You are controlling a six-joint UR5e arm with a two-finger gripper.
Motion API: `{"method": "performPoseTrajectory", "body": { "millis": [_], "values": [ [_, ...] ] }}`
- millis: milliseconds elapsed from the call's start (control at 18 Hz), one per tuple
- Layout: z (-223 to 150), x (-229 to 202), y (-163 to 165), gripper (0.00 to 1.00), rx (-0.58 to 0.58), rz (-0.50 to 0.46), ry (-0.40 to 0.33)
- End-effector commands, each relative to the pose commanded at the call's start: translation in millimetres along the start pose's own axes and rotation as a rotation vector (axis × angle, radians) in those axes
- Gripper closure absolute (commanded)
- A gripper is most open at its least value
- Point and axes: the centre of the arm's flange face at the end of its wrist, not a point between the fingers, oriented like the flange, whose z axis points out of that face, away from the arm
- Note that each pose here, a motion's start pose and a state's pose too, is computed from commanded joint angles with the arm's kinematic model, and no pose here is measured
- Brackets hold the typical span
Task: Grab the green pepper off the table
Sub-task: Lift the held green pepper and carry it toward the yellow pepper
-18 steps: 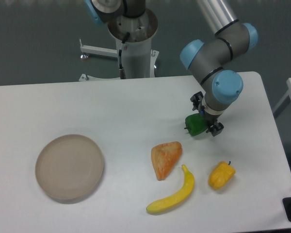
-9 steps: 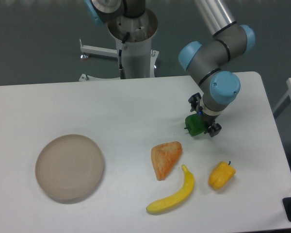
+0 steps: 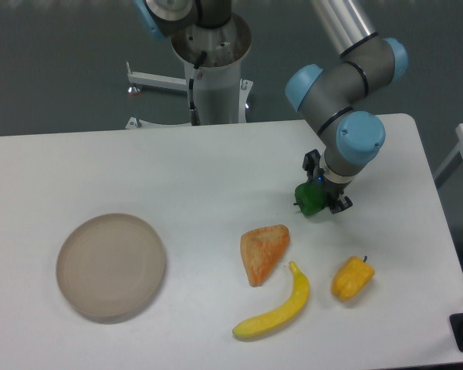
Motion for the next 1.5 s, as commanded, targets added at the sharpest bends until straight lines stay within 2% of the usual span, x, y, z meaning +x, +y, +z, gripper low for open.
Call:
{"method": "performPoseTrajectory", "body": {
  "millis": [444,667,1500],
  "values": [
    [-75,-48,0,0.57,0.047,0.015,-0.16],
    [-98,-69,0,0.57,0.05,0.018,-0.219],
    [-107,-83,-9,0.57,0.052,0.018,-0.25]
  ]
}}
